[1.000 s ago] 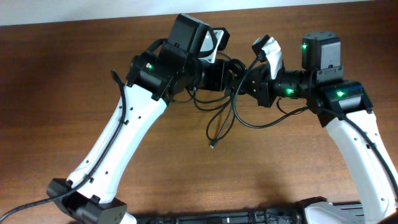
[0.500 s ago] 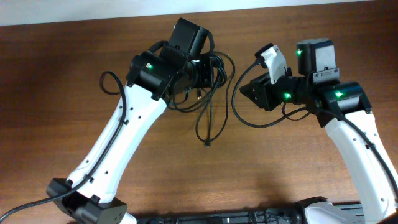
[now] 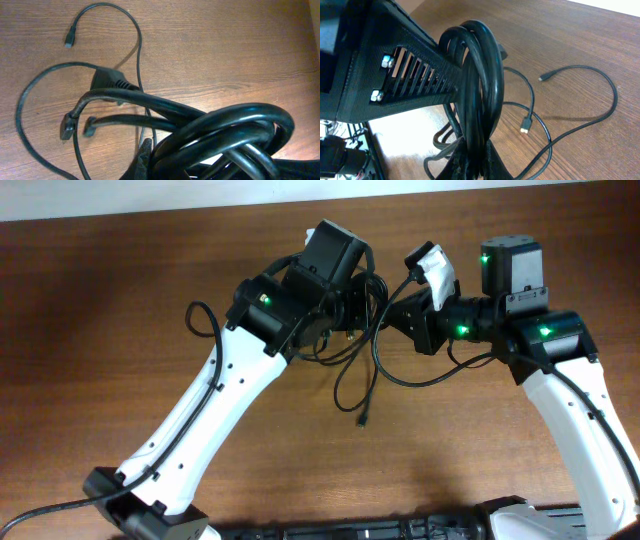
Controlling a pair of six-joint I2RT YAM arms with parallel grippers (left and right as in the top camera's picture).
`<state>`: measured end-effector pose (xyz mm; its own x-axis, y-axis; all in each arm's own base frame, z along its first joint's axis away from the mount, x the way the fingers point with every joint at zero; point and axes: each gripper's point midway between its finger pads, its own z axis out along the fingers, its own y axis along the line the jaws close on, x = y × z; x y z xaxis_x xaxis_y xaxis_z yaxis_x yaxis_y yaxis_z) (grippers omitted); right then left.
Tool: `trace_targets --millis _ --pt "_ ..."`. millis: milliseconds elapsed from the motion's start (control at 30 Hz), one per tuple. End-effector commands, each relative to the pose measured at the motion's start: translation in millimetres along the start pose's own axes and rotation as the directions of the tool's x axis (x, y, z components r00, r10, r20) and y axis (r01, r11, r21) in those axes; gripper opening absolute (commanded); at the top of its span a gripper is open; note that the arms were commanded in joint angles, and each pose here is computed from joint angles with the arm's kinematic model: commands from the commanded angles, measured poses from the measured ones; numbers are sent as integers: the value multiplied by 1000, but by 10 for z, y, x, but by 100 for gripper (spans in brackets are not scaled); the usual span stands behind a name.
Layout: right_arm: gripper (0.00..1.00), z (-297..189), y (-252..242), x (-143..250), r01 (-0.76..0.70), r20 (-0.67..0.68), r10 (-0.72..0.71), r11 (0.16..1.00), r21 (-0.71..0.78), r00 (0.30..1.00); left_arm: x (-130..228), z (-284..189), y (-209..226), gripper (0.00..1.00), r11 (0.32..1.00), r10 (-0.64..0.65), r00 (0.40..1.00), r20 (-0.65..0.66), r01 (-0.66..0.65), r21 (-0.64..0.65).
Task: Untangle cables
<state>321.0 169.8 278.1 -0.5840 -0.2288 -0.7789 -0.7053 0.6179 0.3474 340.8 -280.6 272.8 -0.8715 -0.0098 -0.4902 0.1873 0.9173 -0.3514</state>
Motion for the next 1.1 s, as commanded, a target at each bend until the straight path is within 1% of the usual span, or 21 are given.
trace_targets --millis 0,67,167,233,267,333,400,433,467,500,533,567,600,700,767,833,900,967,1000,1033,1067 --pt "4 -22 84 -24 8 7 -8 1000 -31 1000 -69 -116 -59 0 999 -32 999 42 31 12" --pt "4 -23 91 12 -5 -6 5 999 -33 1000 -125 -119 23 0 995 -99 993 66 100 -15" --pt "4 -26 112 113 -42 -45 40 998 -39 998 -252 -131 249 0 958 -280 956 91 284 -30" --pt "4 -29 124 164 -61 -64 58 997 -41 996 -317 -142 385 0 880 -469 877 106 474 -24" --pt "4 -29 127 172 -63 -67 60 997 -42 996 -334 -145 411 0 839 -541 835 96 544 -8" --pt "4 -30 126 172 -64 -67 61 997 -42 996 -332 -145 407 0 814 -579 811 83 580 3" --pt "5 -29 117 170 -62 -66 59 997 -37 996 -327 -144 398 0 811 -584 808 78 585 6" --pt "24 -29 70 181 -60 -71 59 998 -9 996 -325 -144 397 0 835 -549 832 77 551 3" --pt "36 -29 29 190 -57 -75 58 998 15 995 -320 -143 387 0 853 -520 851 76 522 1" --pt "46 -31 -24 197 -53 -79 57 998 45 995 -318 -143 386 0 886 -462 884 75 464 -5" --pt "53 -32 -60 190 -47 -77 52 997 65 996 -312 -143 392 0 911 -411 909 73 413 -12" --pt "58 -33 -77 178 -42 -73 47 996 74 996 -295 -142 399 0 930 -364 929 68 366 -21" --pt "59 -31 -86 147 -32 -62 37 997 76 997 -256 -141 420 0 943 -328 943 54 330 -37" --pt "66 -27 -106 12 3 -14 -2 997 80 1000 -152 -142 464 0 948 -311 950 21 312 -69" --pt "71 -25 -78 -68 21 16 -22 998 62 1000 -103 -135 383 0 957 -285 958 0 285 -54" --pt "72 -26 -79 -105 31 30 -33 998 62 999 -77 -128 275 0 972 -235 972 -15 235 -23" --pt "68 -26 -79 -115 34 33 -36 998 62 999 -44 -122 176 0 977 -214 977 -17 214 -9" --pt "60 -25 -48 -119 34 36 -36 998 44 999 -44 -119 81 0 980 -197 980 -10 198 13" --pt "46 -25 -51 -118 34 36 -36 998 45 999 -43 -118 50 0 981 -192 981 -8 192 20" --pt "38 -25 -51 -119 34 36 -36 998 45 999 -44 -118 49 0 981 -192 981 -7 192 21" --pt "27 -25 -51 -118 34 36 -36 998 45 999 -44 -118 49 0 981 -192 981 -7 192 21"
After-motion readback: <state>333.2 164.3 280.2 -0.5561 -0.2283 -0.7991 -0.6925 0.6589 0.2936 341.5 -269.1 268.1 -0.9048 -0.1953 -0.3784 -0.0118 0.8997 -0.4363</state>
